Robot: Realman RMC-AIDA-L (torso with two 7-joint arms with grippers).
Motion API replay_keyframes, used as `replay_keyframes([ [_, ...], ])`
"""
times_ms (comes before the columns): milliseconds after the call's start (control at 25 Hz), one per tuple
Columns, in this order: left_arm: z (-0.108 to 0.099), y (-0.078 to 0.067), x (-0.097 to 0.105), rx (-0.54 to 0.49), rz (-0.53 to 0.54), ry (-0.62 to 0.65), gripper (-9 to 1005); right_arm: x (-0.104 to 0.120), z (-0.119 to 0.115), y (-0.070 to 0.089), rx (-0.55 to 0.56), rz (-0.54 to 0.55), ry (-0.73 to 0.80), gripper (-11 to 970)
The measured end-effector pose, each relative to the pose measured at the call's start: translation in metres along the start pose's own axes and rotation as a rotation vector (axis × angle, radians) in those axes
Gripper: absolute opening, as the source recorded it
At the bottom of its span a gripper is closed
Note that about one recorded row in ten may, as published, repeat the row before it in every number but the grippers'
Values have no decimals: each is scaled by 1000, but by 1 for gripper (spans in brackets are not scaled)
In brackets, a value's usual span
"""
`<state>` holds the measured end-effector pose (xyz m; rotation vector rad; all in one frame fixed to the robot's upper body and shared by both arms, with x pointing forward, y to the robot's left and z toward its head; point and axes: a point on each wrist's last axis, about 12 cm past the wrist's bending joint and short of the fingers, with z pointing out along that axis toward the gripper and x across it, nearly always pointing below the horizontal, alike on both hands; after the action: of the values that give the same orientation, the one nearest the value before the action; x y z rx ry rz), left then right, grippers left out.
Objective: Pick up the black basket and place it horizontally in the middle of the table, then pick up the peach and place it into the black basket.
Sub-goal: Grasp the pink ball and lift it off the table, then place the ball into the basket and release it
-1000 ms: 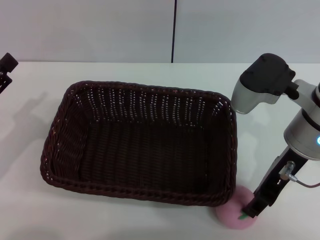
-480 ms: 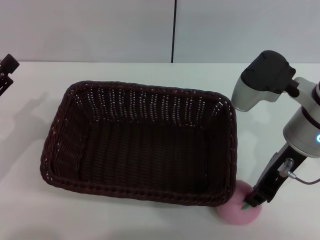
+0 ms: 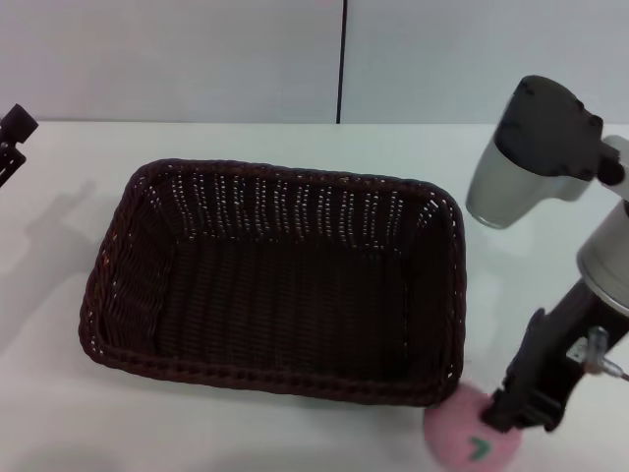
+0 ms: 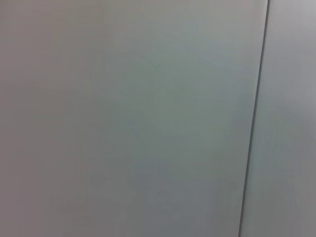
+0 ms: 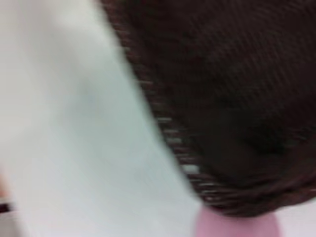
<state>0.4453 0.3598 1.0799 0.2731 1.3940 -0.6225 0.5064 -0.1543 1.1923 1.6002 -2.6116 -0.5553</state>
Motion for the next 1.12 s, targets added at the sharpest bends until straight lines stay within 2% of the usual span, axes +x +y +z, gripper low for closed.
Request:
replay_keyframes([
  [40,0,0,0,0,0,0,709,0,-6,10,-33,-35,-3,87],
  [200,2,1,-2,0,5,-6,709,1,-14,22,-72,-81,-13,55],
  [240,2,1,-2,-1,5,-7,709,2,-23,27,-123,-111,-54,48],
  [280,2,2,-2,-1,5,-7,709,2,-23,27,-123,-111,-54,41],
  [440,2,1,-2,0,4,-9,709,6,-50,33,-253,-178,-206,17],
  [520,2,1,-2,0,4,-9,709,7,-55,33,-247,-182,-227,20],
  [640,2,1,-2,1,4,-9,709,15,-73,25,-158,-156,-297,24],
  [800,2,1,-2,2,4,-9,709,21,-81,13,-96,-120,-343,30],
  [840,2,1,-2,2,4,-9,709,22,-80,5,-76,-116,-364,31],
  [880,2,1,-2,2,4,-9,709,22,-80,5,-76,-116,-364,32],
  [1040,2,1,-2,4,4,-9,709,15,-68,-16,-91,-123,-426,38],
  [1120,3,1,-2,6,3,-9,709,13,-65,-19,-107,-117,-429,41],
])
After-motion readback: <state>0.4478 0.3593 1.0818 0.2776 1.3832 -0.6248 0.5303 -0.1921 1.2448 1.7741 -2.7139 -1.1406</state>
